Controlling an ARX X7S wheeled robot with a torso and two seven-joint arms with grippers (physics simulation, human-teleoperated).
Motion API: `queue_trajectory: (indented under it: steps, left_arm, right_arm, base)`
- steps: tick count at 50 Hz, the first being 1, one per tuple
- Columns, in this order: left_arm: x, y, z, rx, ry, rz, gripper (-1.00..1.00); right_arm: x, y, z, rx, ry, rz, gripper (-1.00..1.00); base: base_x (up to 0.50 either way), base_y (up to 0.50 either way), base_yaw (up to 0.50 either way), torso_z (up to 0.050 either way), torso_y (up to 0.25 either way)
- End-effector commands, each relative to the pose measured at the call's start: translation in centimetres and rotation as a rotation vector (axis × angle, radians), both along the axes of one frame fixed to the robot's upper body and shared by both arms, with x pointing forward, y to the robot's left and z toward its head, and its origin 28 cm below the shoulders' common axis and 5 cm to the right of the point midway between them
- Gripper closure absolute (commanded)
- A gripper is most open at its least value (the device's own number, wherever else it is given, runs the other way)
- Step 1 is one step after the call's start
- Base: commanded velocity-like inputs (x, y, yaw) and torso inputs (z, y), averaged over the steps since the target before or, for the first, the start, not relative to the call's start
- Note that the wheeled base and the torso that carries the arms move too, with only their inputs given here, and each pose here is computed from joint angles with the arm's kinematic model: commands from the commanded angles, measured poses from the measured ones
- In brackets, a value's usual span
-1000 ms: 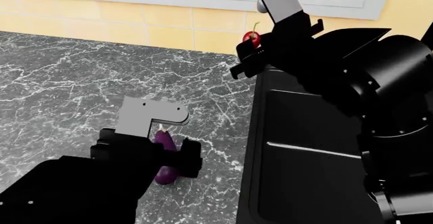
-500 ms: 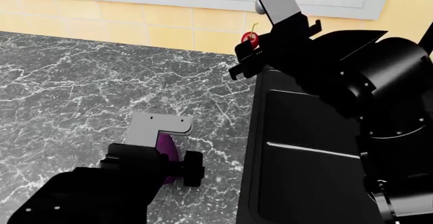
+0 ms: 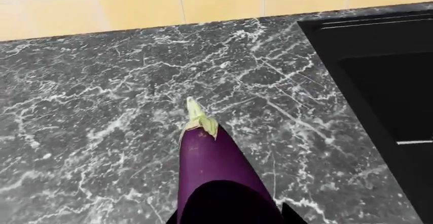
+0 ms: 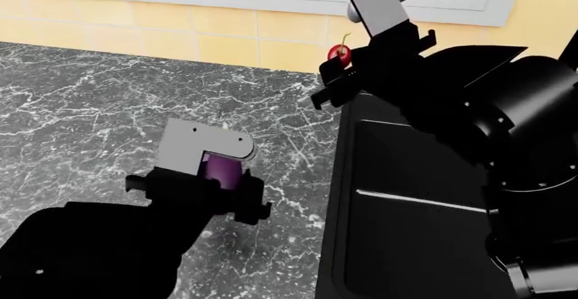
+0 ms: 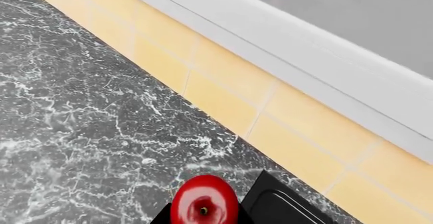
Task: Pick up the fruits and vegetables and place them in the sink. Turn on the sink faucet to wash them. Then turn the sink off and put them in the tray.
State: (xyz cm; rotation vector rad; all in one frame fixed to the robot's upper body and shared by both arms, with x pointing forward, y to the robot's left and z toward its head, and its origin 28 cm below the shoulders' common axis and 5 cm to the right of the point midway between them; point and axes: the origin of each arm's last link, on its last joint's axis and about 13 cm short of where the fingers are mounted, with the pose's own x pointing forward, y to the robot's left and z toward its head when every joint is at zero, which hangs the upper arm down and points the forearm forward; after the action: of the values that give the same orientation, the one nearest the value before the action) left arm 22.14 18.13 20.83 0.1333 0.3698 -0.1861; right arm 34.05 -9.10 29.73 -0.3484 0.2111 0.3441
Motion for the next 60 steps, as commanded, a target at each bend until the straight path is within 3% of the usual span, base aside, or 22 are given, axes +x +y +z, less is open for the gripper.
queue_trajectory:
  steps: [1, 13, 15, 20, 25, 29, 41, 60]
  left_arm:
    - [1.0, 1.6, 3.7, 0.072, -0.229, 0.039, 1.00]
    - [3.6, 4.0, 7.2, 0.096, -0.366, -0.034, 1.00]
    - [3.8, 4.3, 7.7, 0.088, -0.406, -0.028, 1.00]
    - [3.8, 4.7, 8.4, -0.024, -0.448, -0.060, 1.00]
    - [4.6, 5.1, 8.8, 0.005, -0.506, -0.028, 1.00]
    - [4.8, 5.1, 9.0, 0.018, -0.489, -0.049, 1.00]
    - [4.1, 4.0, 9.1, -0.015, -0.491, -0.254, 1.00]
    - [4.6, 3.7, 9.0, 0.042, -0.437, -0.313, 1.00]
  right_arm:
    - [-1.1, -1.1, -0.6, 0.004, -0.008, -0.020, 1.00]
    - [-3.1, -2.7, -2.5, 0.079, -0.041, -0.048, 1.00]
    - [-3.3, -2.9, -2.8, 0.092, -0.045, -0.050, 1.00]
    - [-3.7, -3.1, -3.3, 0.124, -0.051, -0.046, 1.00]
    - [-4.1, -3.3, -4.0, 0.150, -0.042, -0.039, 1.00]
    - [-4.2, -3.4, -4.5, 0.163, -0.032, -0.036, 1.00]
    - [-4.6, -4.3, -5.0, 0.255, -0.042, -0.058, 1.00]
    - [-4.3, -4.3, -5.9, 0.281, -0.015, -0.049, 1.00]
  base:
    - [0.00, 0.00, 0.00, 0.000, 0.000]
    - [0.00, 0.00, 0.00, 0.000, 0.000]
    - [-0.29, -0.06, 0.00, 0.000, 0.000]
    - [-0.49, -0.10, 0.00, 0.000, 0.000]
    - [-0.49, -0.10, 0.00, 0.000, 0.000]
    - [-0.49, -0.10, 0.00, 0.000, 0.000]
    - [-0.38, -0.38, 0.00, 0.000, 0.000]
    - [-0.11, -0.53, 0.00, 0.000, 0.000]
